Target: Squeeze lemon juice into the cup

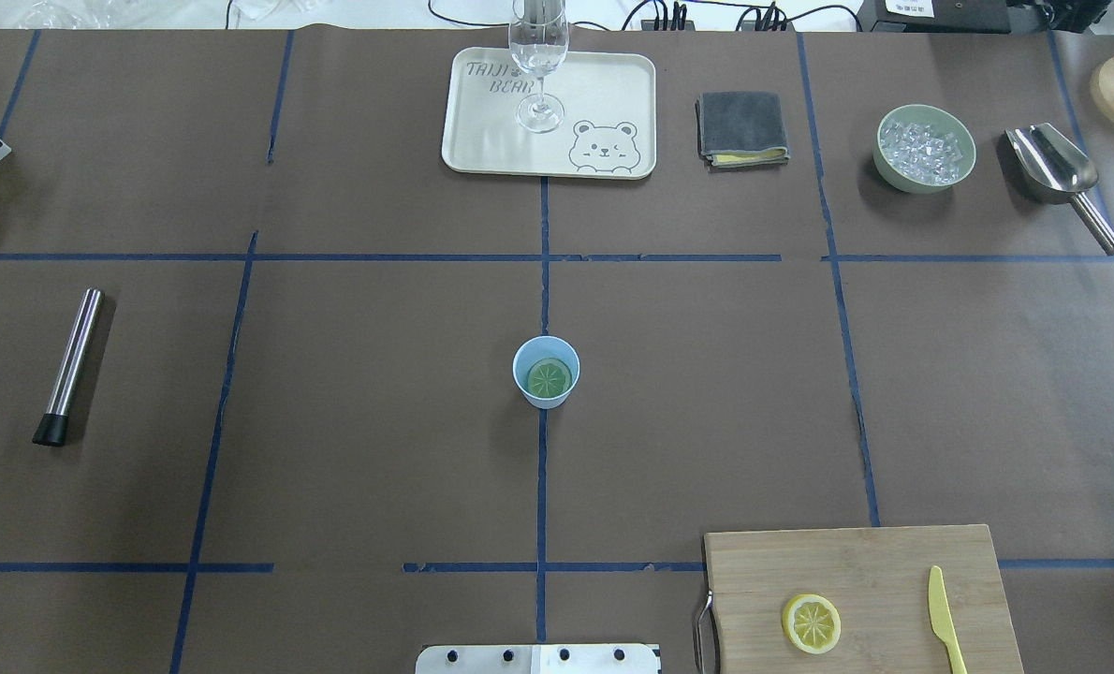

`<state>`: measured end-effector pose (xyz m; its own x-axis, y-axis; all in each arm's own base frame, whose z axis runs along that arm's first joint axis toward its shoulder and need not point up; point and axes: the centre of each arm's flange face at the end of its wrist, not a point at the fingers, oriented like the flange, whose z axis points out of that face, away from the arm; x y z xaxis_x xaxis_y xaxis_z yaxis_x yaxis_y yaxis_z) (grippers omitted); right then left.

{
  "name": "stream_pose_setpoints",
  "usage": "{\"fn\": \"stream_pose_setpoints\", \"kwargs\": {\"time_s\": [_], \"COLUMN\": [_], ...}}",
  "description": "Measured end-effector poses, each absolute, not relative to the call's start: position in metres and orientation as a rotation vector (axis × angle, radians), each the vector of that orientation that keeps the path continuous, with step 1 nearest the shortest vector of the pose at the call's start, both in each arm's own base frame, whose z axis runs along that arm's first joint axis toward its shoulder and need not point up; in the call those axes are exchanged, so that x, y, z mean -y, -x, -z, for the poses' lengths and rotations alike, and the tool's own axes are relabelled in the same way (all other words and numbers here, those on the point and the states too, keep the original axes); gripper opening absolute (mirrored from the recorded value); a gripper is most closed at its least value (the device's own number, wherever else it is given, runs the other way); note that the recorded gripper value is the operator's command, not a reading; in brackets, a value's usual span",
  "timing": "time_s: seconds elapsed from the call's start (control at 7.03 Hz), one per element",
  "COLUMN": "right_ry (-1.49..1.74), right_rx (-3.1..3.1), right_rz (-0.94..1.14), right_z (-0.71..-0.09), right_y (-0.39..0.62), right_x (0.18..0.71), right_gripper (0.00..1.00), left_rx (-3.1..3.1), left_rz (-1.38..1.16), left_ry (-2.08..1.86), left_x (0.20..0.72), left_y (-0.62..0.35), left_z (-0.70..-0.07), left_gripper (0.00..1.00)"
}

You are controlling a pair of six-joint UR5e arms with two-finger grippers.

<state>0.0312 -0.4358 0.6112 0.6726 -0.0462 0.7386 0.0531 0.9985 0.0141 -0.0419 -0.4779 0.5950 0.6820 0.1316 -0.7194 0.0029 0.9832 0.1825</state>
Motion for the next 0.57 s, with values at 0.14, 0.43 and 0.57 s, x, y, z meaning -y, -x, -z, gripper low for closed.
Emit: {"fn": "stream_pose_setpoints", "kwargs": {"time_s": [0.14,0.43,0.57], "right_ry": [0.016,0.017,0.017], "right_rx": [0.828,0.826,0.826], "right_rz": [0.057,0.059,0.059], "right_z": [-0.610,-0.608,-0.607], "right_y": [-0.031,-0.030,-0.030], "right_x": [0.431,0.431,0.431], "right_gripper": [1.00,1.00,1.00], "left_rx": [-0.782,-0.759,-0.758], "left_rz": [-0.069,-0.116,-0.138], "left_ry": [-0.142,-0.102,-0.113], "left_x": [0.477,0.471,0.465], "left_y": [0.046,0.055,0.059], "left_z": [-0.596,-0.616,-0.620], "left_gripper": [1.00,1.00,1.00]}}
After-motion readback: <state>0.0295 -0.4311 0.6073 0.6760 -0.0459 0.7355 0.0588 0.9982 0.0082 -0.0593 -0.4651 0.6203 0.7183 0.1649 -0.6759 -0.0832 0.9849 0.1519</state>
